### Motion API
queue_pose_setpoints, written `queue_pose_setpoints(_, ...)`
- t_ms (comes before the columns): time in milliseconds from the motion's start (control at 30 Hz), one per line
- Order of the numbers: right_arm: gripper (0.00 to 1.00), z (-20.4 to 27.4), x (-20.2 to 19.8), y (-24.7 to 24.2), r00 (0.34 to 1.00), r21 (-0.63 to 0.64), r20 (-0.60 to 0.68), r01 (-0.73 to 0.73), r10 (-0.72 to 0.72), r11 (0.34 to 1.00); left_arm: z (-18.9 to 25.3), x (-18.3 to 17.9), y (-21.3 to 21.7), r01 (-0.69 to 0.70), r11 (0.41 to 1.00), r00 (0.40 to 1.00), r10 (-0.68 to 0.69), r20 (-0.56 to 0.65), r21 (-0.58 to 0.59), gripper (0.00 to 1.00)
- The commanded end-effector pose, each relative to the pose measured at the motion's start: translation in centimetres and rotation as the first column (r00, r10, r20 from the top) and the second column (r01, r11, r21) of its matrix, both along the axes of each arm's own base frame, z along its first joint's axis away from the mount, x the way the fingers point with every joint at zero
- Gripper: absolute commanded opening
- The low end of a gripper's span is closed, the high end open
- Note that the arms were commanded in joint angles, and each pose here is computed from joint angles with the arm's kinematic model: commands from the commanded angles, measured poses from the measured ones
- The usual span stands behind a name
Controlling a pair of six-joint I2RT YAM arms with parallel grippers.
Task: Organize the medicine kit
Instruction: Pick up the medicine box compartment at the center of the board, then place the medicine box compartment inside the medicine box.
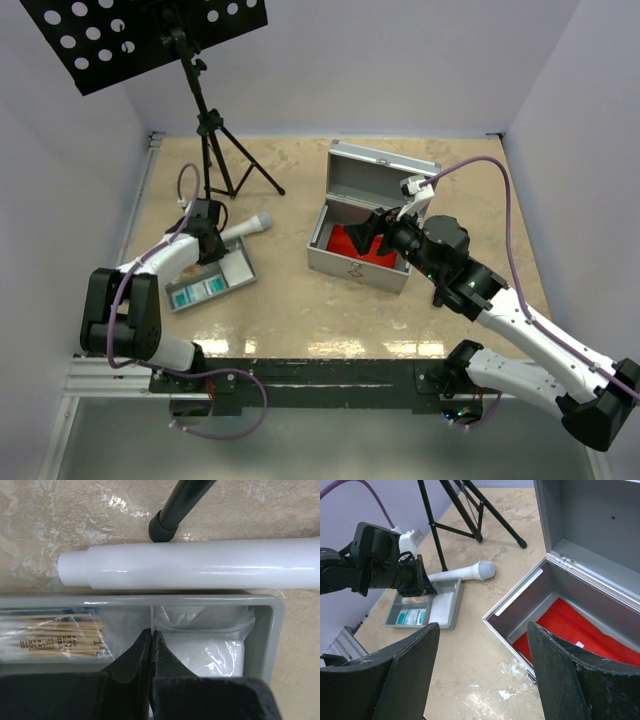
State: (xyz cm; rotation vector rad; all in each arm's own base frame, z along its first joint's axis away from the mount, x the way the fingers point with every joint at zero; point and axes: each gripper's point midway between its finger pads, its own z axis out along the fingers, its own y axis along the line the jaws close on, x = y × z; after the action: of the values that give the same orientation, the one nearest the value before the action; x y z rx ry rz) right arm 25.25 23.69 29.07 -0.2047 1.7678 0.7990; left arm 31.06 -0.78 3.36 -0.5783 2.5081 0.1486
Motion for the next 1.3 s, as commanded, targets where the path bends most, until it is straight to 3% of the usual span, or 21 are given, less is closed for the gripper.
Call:
queue_pose_setpoints(0,0.75,1.3,0.1,-0.1,1.0,0.014,0.027,0.005,-0.006,1.0,3.0,0.2,-0.4,0.012,0.999,0.995,-0.009,0.1,-0.033,0.0)
queue_pose_setpoints(233,0.75,2.3,0.4,-0.2,0.999,0.01,0.034,0.021,-0.022,1.0,11.7,-1.9,-2.6,0.089,0.996,0.961,-0.085,0.264,-0.001,0.0)
queue_pose_setpoints(433,0.75,4.3,1.1,-0.9,0.996,-0.005,0.06,0.069,-0.069,0.998,17.3,-4.2,-5.3,0.173,0.983,0.915,-0.138,0.38,-0.061,0.0)
queue_pose_setpoints(733,0.76,6.9,2.1,-4.6,0.967,-0.071,0.085,0.245,-0.239,0.967,25.4,-3.7,-16.3,0.419,0.908,0.807,-0.357,0.47,-0.03,0.0)
queue_pose_setpoints(1000,0.78,7.6,1.5,-9.9,0.882,-0.01,0.05,0.47,-0.469,0.883,25.6,-1.6,-28.1,0.607,0.793,0.704,-0.566,0.43,0.05,0.0)
queue_pose_setpoints(1267,0.79,10.6,-0.9,-13.0,0.852,0.118,0.077,0.508,-0.518,0.853,22.4,1.2,-35.2,0.689,0.722,0.656,-0.655,0.375,0.055,0.0)
